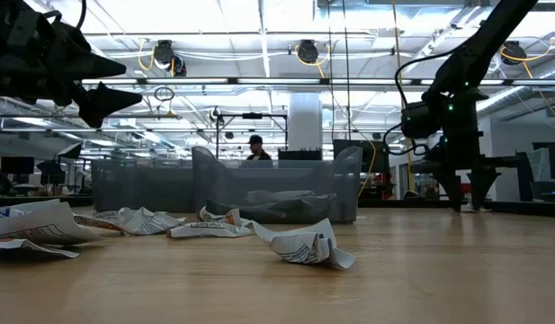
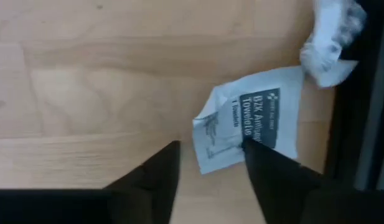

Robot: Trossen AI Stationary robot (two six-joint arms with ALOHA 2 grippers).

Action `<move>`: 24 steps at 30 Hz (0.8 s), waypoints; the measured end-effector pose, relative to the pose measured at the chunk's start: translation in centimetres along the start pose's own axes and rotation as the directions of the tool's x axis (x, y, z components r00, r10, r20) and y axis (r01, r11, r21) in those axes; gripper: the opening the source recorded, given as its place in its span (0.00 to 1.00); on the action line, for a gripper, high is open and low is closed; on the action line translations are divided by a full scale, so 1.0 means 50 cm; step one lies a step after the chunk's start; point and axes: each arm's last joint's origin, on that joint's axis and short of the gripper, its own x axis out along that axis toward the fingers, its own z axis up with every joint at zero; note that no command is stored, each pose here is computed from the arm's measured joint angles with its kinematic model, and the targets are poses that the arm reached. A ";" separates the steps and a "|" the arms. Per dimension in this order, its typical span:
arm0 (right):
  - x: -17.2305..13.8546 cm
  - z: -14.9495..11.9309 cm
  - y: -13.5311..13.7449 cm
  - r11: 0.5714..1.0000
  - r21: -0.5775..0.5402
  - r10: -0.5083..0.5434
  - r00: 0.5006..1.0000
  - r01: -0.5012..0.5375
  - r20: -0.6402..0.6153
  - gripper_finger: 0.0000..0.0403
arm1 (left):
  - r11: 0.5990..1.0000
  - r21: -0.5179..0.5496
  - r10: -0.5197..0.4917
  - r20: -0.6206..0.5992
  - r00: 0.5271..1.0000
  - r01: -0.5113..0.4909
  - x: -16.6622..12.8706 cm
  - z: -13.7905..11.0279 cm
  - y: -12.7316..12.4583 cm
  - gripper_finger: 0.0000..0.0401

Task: Pick & Place First Aid Supplies
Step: Put the gray towelette pack into the white bin

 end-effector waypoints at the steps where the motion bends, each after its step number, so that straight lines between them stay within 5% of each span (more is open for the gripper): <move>1: 0.001 0.000 0.000 1.000 -0.001 -0.002 1.000 0.002 -0.002 0.36 | 1.000 0.000 0.000 0.000 1.000 0.000 0.000 0.000 0.000 0.77; 8: 0.002 -0.003 0.004 0.999 -0.040 -0.008 1.000 0.008 -0.006 0.03 | 1.000 0.000 0.000 0.000 1.000 0.000 0.000 0.000 0.000 0.77; 24: -0.064 -0.035 0.026 0.989 -0.150 0.015 1.000 -0.019 -0.026 0.00 | 1.000 0.000 0.000 0.000 1.000 0.000 0.000 0.000 0.000 0.77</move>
